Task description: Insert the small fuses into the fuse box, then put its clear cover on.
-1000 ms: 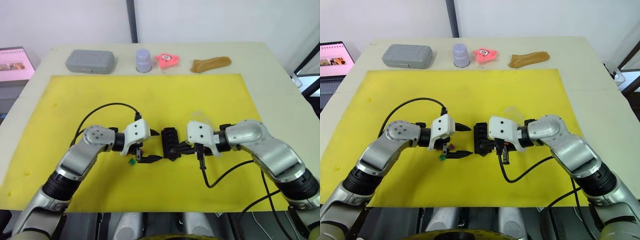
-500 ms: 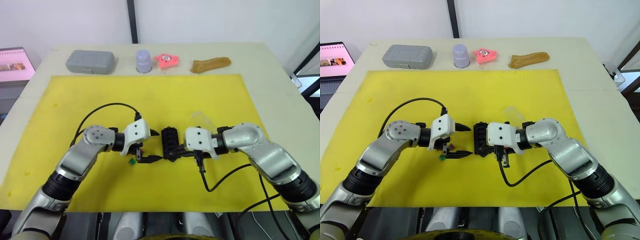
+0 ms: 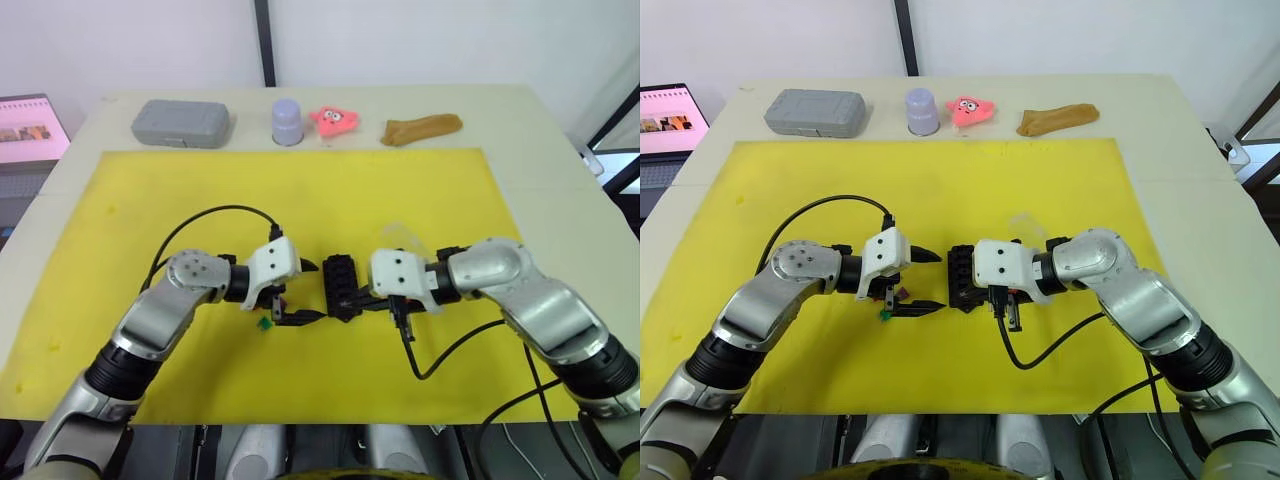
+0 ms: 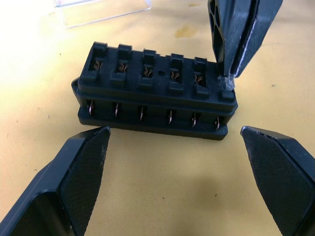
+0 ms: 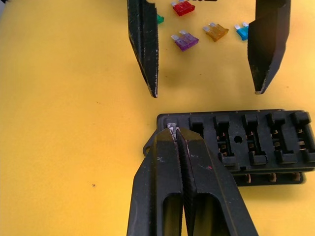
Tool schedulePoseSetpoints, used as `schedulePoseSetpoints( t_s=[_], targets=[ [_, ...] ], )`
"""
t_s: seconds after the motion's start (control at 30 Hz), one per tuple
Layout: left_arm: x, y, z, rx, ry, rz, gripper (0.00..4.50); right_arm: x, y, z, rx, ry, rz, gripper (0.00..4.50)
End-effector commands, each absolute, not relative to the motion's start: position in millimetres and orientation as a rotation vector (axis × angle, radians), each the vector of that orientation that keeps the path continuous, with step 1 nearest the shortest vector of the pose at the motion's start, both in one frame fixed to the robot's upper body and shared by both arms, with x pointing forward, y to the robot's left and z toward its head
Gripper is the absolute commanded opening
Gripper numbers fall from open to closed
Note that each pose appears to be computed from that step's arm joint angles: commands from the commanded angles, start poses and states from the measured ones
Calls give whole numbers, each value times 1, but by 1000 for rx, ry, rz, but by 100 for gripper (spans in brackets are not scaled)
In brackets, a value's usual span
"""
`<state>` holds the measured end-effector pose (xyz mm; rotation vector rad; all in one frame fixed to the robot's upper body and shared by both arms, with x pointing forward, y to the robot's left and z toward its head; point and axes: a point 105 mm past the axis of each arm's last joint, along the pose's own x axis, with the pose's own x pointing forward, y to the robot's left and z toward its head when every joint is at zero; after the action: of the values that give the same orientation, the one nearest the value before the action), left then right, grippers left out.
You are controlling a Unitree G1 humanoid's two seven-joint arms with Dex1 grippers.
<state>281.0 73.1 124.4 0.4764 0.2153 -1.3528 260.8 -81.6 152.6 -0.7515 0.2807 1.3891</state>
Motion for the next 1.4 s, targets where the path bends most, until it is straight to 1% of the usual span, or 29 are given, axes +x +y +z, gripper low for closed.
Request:
schedulePoseSetpoints(
  t_s=[0.03, 0.13, 0.27, 0.37, 0.43, 0.47, 0.5, 0.57, 0.73, 0.77, 0.87, 1.07, 1.17, 1.3, 1.4],
  targets=[
    [281, 78, 141, 458, 174, -1354, 450, 261, -82, 187, -746, 185, 1372, 5],
    [274, 92, 153, 412, 180, -1371, 450, 263, -94, 202, -734, 170, 1337, 5],
    [272, 116, 167, 388, 195, -1347, 450, 271, -116, 209, -744, 160, 1259, 5],
    [271, 154, 179, 384, 252, -1271, 450, 274, -147, 213, -759, 170, 1195, 5],
    [267, 178, 181, 389, 309, -1228, 450, 274, -167, 213, -777, 217, 1160, 5],
    [264, 189, 182, 396, 339, -1205, 450, 274, -178, 212, -778, 247, 1147, 63],
    [262, 200, 181, 407, 365, -1181, 450, 273, -187, 212, -779, 269, 1135, 88],
    [260, 221, 181, 425, 404, -1125, 450, 273, -204, 211, -782, 310, 1101, 182],
    [255, 275, 182, 441, 488, -957, 450, 271, -247, 211, -780, 407, 1002, 440],
    [255, 283, 182, 444, 499, -932, 450, 272, -254, 211, -783, 418, 985, 446],
    [254, 299, 181, 455, 514, -878, 450, 273, -267, 212, -789, 436, 942, 446],
    [254, 294, 176, 448, 504, -880, 450, 275, -267, 213, -786, 430, 931, 446],
    [259, 286, 172, 454, 489, -898, 450, 279, -253, 217, -805, 384, 951, 446],
    [267, 269, 167, 460, 463, -954, 450, 283, -222, 224, -816, 304, 1022, 446],
    [272, 249, 161, 416, 465, -1019, 450, 284, -193, 230, -799, 237, 1100, 446]
  ],
)
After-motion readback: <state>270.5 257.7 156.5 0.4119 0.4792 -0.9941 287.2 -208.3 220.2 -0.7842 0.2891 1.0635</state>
